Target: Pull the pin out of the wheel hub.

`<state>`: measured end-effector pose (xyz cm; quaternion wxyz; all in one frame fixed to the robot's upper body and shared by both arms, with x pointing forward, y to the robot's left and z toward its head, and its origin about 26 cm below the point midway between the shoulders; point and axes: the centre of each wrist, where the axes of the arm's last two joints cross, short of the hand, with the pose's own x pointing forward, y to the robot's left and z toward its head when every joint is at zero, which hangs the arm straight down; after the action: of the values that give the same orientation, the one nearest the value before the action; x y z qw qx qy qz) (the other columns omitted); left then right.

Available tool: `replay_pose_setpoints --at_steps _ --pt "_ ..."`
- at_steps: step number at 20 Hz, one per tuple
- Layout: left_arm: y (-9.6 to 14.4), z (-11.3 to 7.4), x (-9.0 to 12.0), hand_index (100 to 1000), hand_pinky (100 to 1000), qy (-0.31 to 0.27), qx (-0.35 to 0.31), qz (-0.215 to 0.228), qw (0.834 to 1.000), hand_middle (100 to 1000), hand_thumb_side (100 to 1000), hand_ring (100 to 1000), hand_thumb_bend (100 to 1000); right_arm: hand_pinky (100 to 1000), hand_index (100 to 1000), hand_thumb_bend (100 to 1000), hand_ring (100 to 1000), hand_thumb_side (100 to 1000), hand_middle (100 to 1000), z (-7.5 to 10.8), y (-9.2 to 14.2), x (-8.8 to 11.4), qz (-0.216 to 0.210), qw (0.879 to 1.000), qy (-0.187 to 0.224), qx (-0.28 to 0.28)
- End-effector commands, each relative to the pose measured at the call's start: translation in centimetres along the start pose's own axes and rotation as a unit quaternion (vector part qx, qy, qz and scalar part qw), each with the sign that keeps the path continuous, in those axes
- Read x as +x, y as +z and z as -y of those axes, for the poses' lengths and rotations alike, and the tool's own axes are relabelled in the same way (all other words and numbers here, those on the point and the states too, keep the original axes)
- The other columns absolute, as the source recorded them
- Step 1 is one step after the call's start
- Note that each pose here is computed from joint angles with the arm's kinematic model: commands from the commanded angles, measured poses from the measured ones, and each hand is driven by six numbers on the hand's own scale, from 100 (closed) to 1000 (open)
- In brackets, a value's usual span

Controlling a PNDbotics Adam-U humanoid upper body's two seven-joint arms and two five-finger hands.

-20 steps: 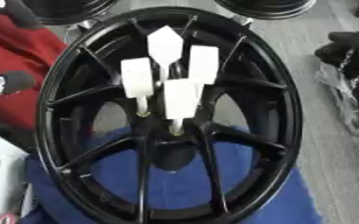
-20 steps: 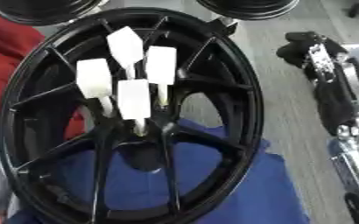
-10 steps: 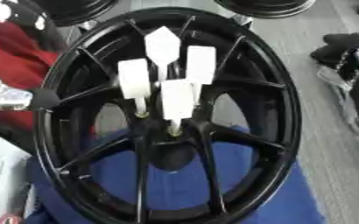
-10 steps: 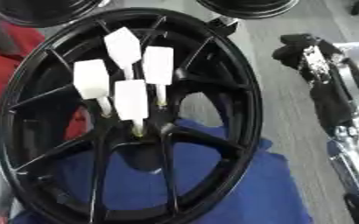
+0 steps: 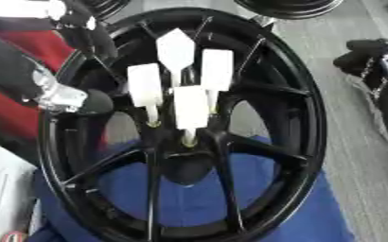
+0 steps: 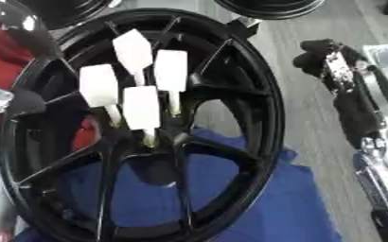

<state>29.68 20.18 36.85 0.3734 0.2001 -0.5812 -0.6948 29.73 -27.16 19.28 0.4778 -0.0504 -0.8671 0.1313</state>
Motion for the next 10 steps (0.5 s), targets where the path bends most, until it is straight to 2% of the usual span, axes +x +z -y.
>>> replay_pose_setpoints --at_steps 1,10 --pt "-0.5 -0.7 0.4 840 821 0.010 0.008 -0.015 1.000 748 581 774 570 868 759 100 761 817 621 0.3 -0.2 0.8 0.011 1.000 0.012 0.005" --pt "-2.1 -1.0 0.7 868 840 0.024 0.014 -0.035 0.999 783 562 801 616 868 758 100 761 822 621 0.1 -0.2 0.7 0.010 1.000 0.009 0.003"
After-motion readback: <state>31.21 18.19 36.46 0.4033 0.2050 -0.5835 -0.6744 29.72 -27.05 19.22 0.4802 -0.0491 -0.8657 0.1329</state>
